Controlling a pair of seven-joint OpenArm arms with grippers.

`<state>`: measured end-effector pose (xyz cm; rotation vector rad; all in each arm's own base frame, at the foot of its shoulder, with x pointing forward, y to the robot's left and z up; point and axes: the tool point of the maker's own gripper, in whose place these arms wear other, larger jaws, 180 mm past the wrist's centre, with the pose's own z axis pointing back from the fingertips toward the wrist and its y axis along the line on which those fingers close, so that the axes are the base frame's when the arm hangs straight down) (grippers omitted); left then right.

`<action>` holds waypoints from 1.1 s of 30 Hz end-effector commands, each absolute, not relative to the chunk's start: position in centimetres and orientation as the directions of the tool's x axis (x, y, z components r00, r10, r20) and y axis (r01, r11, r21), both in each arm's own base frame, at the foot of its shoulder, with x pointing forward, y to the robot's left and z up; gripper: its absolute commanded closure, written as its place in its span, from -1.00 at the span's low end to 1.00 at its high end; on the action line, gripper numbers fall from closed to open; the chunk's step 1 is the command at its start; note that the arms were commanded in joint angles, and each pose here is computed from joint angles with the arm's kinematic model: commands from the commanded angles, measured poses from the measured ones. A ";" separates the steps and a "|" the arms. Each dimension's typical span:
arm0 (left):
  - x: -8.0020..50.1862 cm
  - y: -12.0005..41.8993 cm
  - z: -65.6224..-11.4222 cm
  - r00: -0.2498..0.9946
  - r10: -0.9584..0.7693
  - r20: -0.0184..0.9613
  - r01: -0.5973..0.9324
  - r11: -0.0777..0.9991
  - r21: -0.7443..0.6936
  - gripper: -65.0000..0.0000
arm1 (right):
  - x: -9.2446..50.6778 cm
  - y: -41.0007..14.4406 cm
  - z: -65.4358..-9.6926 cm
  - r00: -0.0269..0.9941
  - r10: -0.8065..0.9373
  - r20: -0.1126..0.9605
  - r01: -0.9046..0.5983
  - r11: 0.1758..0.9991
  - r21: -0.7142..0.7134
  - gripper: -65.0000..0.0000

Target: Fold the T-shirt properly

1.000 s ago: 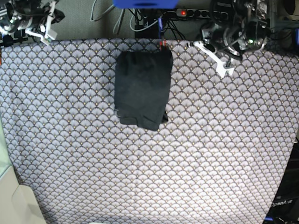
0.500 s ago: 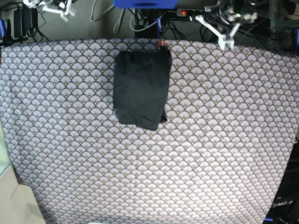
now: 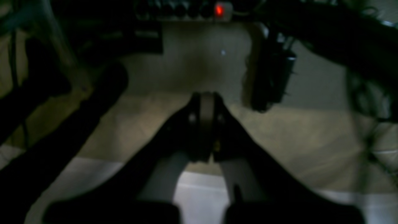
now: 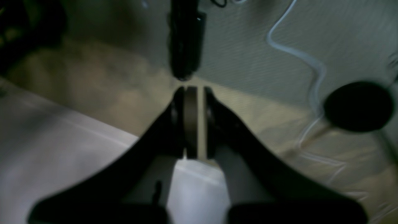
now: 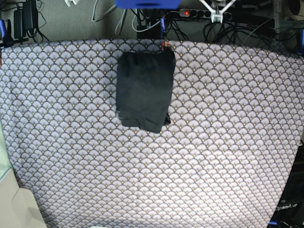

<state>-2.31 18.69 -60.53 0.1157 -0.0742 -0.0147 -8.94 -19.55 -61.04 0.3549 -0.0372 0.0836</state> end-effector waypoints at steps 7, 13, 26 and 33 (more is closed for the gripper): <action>-5.8 20.0 -64.1 0.990 -0.124 0.067 0.107 0.972 0.208 1.00 | -7.4 -20.0 -62.1 0.990 -0.112 0.086 0.073 0.925 0.372 0.92; -7.1 17.3 -65.7 0.995 -0.092 0.043 0.087 0.989 0.120 1.00 | -7.3 -18.6 -62.7 0.995 -0.046 0.091 0.011 0.934 0.357 0.93; -0.8 13.7 -66.2 0.966 0.208 0.154 -0.200 0.978 -0.065 1.00 | -4.2 -21.4 -65.1 0.982 0.106 0.155 -0.100 0.994 -0.048 0.93; 0.2 13.8 -66.3 0.971 0.198 0.134 -0.190 0.979 -0.067 1.00 | -2.7 -23.0 -64.9 0.976 0.107 0.192 -0.078 0.985 -0.153 0.94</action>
